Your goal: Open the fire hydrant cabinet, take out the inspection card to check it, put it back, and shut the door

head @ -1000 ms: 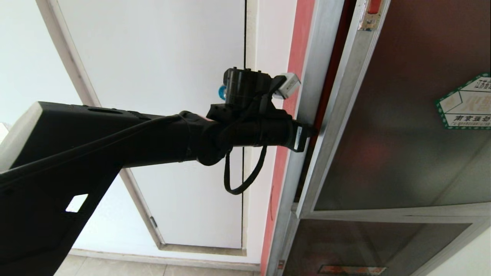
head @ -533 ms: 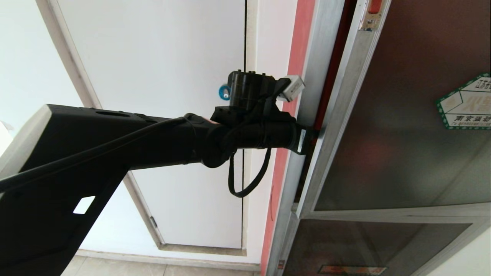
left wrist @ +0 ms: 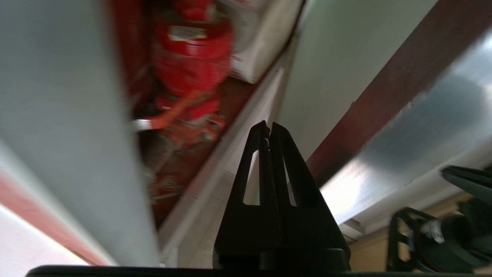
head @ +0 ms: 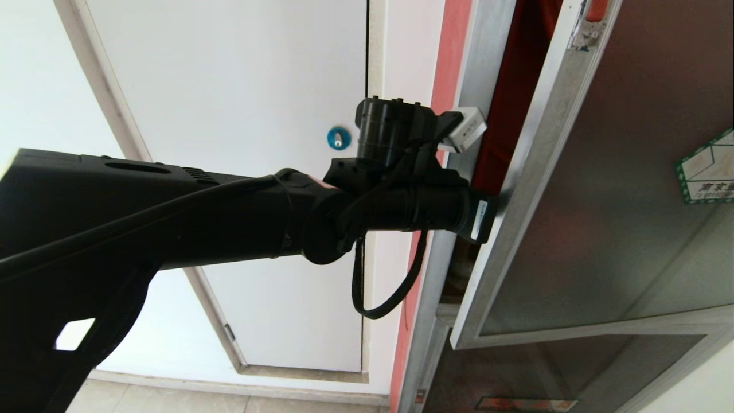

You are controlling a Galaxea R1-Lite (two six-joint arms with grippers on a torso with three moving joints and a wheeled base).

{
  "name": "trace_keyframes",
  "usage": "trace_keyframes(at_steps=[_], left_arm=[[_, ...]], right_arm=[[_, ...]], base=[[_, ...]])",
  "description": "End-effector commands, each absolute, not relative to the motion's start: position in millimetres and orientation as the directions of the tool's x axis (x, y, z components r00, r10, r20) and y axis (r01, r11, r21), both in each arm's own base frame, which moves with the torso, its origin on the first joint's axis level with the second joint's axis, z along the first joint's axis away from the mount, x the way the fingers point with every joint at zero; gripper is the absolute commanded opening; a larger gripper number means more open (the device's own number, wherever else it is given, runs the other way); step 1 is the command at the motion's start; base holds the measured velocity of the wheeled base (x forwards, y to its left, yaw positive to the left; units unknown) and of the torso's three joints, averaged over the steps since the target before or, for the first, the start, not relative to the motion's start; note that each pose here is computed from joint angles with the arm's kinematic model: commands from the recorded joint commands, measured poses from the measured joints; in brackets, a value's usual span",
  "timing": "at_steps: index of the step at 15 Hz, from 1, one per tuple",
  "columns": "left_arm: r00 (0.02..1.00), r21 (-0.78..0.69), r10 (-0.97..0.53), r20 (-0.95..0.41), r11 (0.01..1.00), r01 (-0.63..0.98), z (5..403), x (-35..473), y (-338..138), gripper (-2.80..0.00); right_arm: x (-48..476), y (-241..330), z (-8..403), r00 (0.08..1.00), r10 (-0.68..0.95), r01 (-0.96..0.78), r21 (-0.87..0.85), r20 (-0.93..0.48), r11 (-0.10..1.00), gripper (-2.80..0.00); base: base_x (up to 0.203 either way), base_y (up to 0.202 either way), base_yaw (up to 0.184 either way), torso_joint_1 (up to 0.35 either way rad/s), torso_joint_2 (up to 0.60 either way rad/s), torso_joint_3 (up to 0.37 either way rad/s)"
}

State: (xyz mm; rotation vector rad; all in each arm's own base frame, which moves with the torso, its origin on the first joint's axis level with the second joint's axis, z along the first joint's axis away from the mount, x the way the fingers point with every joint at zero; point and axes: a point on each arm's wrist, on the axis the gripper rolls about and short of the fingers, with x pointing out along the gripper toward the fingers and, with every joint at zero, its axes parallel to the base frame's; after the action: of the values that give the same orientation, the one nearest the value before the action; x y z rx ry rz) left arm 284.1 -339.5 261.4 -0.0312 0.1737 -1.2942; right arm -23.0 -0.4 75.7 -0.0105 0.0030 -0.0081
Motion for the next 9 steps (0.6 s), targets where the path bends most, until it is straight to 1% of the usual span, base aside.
trace_keyframes(at_steps=[1,9], left_arm=[[0.240,-0.117,-0.965,-0.104,0.252,0.961,268.6,270.6,-338.0,-2.80],[0.118,-0.085,-0.984,-0.136,0.130,0.988,272.5,207.0,-345.9,-2.80]], right_arm=[[-22.9,-0.4,75.7,1.000,-0.008,0.008,-0.011,-0.005,1.000,-2.80],[-22.9,-0.4,75.7,1.000,-0.008,0.008,-0.011,-0.005,1.000,-2.80]], base=[[0.000,0.000,0.000,0.000,0.00,0.000],[0.000,0.000,0.000,0.000,0.00,0.000]])
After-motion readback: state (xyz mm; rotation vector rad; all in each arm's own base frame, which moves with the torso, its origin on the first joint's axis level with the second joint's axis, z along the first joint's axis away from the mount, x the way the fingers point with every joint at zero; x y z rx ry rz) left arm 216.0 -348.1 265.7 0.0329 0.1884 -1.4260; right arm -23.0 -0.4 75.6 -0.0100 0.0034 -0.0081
